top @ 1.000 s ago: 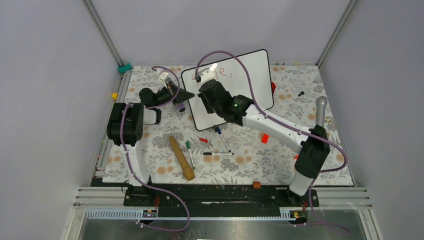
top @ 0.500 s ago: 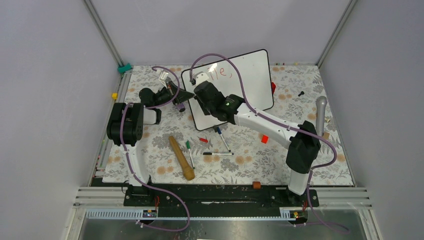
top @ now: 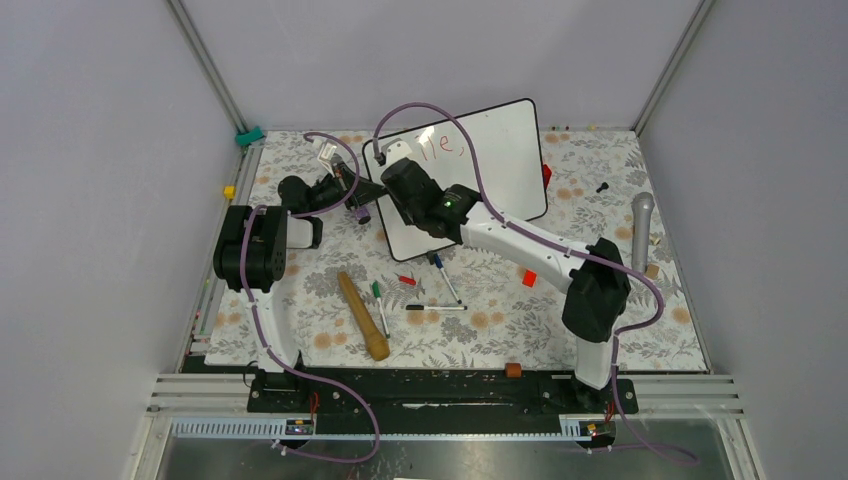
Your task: Write a sentence on the whiteboard
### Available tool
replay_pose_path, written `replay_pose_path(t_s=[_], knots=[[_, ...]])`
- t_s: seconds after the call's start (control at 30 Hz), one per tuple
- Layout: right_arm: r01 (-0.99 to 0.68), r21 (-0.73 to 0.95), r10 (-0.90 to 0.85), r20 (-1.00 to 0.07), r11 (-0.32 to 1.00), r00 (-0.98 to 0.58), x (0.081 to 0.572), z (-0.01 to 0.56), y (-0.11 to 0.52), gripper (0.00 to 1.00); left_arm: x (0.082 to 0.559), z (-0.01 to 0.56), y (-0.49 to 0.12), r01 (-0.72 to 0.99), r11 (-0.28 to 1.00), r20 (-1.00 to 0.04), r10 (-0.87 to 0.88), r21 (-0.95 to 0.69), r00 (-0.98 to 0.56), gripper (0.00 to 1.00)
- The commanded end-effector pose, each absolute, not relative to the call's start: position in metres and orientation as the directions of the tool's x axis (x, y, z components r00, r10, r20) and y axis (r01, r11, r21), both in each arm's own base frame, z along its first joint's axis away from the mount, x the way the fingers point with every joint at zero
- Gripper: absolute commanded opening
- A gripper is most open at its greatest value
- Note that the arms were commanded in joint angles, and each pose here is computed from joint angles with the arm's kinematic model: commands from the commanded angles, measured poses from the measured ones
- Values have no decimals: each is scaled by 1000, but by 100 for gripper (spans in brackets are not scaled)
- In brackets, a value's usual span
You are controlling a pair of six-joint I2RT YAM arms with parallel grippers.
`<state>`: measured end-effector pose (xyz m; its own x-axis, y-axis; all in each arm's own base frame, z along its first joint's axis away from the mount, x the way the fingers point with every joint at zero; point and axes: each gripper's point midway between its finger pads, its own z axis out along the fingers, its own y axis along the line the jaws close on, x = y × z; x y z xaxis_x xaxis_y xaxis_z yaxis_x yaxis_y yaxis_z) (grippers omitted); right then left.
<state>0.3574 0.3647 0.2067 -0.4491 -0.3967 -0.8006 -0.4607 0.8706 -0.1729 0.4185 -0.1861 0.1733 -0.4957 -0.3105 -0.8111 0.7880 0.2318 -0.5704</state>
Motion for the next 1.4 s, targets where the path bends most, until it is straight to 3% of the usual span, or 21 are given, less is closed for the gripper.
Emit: replay_pose_path(t_s=[0.0,1.37], knots=[[-455,-183,-394,-813,871,-428,359,221,370,0,404,176,-189,896,196,-909,-218,-399,-357,0],[-502,-186,-439,-777,845,-452,359,197,383,0,404,176,-190,896,194,-909,-217,-399,-357,0]])
